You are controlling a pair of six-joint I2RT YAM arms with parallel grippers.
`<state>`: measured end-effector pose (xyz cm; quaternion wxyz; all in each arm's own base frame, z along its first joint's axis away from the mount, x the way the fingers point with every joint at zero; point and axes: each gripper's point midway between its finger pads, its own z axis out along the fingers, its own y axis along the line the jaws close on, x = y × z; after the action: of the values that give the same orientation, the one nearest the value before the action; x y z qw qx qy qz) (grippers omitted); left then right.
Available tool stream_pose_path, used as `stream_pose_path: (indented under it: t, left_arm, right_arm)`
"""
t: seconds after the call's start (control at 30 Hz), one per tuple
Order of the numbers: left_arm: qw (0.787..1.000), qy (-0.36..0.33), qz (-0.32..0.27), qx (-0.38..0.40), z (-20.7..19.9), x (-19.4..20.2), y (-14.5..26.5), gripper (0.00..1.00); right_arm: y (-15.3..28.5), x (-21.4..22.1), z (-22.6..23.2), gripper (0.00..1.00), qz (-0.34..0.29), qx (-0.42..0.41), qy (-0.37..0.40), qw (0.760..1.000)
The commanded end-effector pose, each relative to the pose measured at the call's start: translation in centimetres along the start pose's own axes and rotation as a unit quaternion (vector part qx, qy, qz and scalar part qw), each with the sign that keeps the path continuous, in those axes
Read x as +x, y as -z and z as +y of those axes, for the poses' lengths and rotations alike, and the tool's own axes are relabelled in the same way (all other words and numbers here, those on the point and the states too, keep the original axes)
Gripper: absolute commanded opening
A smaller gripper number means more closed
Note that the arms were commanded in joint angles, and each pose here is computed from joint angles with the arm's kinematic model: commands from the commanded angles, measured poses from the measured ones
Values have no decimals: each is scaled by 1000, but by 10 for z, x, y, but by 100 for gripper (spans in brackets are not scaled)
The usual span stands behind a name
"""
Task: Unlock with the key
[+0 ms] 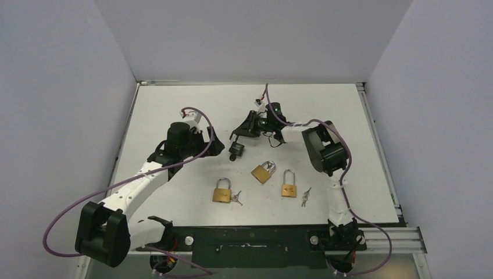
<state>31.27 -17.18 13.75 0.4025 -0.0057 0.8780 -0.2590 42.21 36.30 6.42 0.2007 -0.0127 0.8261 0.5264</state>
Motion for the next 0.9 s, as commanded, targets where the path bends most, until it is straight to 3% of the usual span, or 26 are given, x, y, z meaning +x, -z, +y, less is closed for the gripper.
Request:
stream_pose_path:
  t: [0.0,0.1,0.17,0.27,0.37,0.57,0.77,0.87]
  left_arm:
    - [999,-14,-32,0,-6,-22,15,97]
    - [1000,-9,-21,2,-8,-20,16,97]
    - [1000,-7,-14,-1,-8,-19,16,97]
    - [1000,0,-4,-22,-2,-16,19,97]
    - [999,4,0,-46,5,-14,25,97]
    - [998,20,0,-61,9,-9,38,97]
    - [998,46,-21,-34,1,-5,43,94]
    - [998,56,-27,-21,-2,-3,41,92]
  right_arm:
    - [-14,-50,20,10,-53,-58,84,993]
    - [-24,-64,12,19,-57,-36,107,992]
    - [-25,-72,7,36,-55,-6,118,992]
    - [-12,-84,4,73,-68,53,143,986]
    - [11,-95,5,87,-82,115,175,974]
    - [81,-73,3,85,-73,243,198,947]
    - [157,18,-26,65,-42,387,113,914]
    - [174,67,-29,54,-25,397,72,915]
